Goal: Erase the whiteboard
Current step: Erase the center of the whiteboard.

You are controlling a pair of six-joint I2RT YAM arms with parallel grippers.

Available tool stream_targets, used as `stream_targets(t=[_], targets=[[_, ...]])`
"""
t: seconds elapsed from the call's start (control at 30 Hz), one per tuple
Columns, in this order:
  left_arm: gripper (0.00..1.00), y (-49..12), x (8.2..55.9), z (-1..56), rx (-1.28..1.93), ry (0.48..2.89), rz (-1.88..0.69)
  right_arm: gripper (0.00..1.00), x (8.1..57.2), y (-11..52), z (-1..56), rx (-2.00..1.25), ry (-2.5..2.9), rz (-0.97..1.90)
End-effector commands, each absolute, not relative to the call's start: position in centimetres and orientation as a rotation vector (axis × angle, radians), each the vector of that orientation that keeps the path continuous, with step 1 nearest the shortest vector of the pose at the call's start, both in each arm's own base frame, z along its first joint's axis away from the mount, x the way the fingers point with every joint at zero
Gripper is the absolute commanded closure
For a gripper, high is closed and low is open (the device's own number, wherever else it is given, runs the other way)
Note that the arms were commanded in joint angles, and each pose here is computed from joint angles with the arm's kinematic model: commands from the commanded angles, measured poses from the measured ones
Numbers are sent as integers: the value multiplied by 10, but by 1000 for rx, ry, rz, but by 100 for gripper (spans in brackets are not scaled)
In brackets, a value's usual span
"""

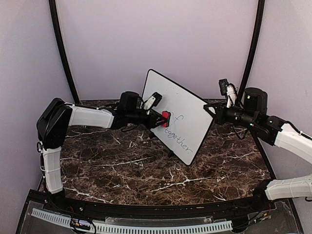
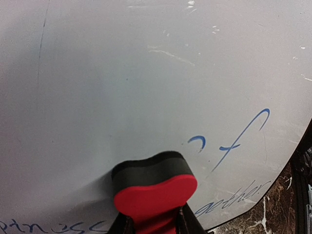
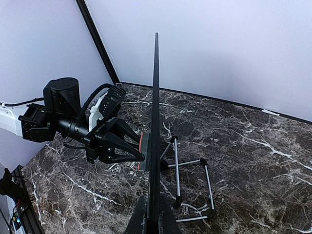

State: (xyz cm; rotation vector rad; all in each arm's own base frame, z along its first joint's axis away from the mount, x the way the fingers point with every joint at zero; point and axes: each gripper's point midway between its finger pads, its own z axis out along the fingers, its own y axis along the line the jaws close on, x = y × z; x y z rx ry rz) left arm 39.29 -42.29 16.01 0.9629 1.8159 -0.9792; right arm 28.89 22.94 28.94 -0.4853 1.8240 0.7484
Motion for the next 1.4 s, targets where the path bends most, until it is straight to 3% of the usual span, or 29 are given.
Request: stream_targets(t=[0.0, 0.37, 0.87, 1.37], targets=[[84, -430, 392, 157, 977, 1819, -992, 100, 257, 252, 253, -716, 1897, 821], [84, -449, 399, 234, 1044, 1670, -953, 100, 257, 252, 255, -716, 1892, 815], [85, -436, 361, 123, 1116, 1936, -896, 100, 257, 255, 252, -727, 1899, 824], [84, -439, 416, 215, 1015, 1750, -886, 100, 256, 253, 253, -723, 1897, 819]])
